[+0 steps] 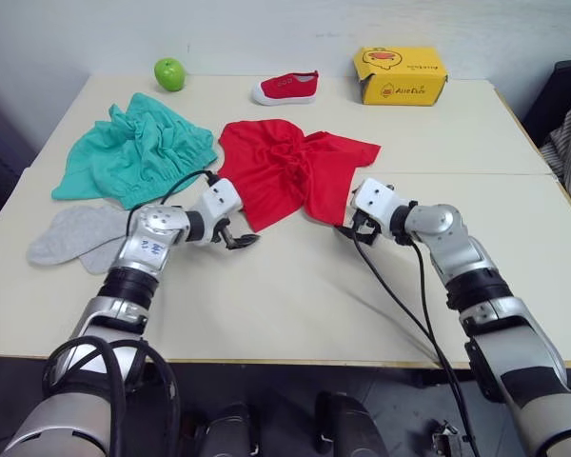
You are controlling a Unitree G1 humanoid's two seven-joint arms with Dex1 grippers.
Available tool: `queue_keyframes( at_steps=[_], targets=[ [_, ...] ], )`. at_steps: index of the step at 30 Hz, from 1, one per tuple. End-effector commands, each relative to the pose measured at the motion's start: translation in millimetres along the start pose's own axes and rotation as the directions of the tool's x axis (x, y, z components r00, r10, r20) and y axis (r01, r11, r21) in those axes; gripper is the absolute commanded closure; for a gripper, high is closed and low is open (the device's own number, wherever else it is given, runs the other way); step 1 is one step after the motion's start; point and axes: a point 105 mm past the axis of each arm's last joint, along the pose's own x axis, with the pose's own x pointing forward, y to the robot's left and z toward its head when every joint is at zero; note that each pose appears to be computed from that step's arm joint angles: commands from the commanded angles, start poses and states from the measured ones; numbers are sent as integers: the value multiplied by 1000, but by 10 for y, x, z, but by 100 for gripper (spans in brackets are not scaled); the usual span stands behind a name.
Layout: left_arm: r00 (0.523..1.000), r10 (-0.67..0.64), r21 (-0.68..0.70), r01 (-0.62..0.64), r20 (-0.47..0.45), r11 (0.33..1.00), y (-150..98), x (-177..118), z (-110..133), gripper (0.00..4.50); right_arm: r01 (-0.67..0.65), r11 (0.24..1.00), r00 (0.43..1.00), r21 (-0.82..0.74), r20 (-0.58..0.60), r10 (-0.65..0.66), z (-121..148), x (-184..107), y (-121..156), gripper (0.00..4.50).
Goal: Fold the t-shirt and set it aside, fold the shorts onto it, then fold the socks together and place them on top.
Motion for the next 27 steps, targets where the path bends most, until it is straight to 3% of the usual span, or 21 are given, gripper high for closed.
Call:
queue_keyframes(
  at_steps=[1, 6, 9, 12, 15, 21, 25, 27],
  targets=[
    [999, 1, 65, 2, -42, 998, 1, 117, 5, 0, 17, 1000, 1000, -5, 17, -17, 112, 106, -34, 1],
    [992, 55, 93, -44, -115, 995, 54, 212, -80, 0, -16, 1000, 1000, 15, -10, 16, 87, 232, 74, 1],
    [986, 76, 130, -56, -152, 990, 65, 235, -141, 61, -14, 1000, 1000, -10, -12, 14, 101, 276, 105, 0],
    [975, 102, 130, -77, -199, 989, 77, 218, -278, 156, 0, 999, 1000, -35, -23, -1, 93, 293, 98, 0],
    [961, 127, 127, -97, -248, 987, 94, 185, -409, 251, 17, 999, 999, -46, -30, -19, 79, 286, 72, 63],
    [950, 156, 114, -130, -270, 985, 104, 168, -503, 448, 20, 999, 1000, -47, -15, -21, 66, 256, 68, 276],
    [944, 183, 66, -171, -274, 983, 136, 121, -574, 450, 25, 999, 1000, -44, 17, -24, 67, 195, 45, 421],
    [958, 180, -5, -186, -223, 983, 167, 106, -506, 450, 33, 999, 998, -36, 51, -31, 89, 133, 3, 448]
  ],
)
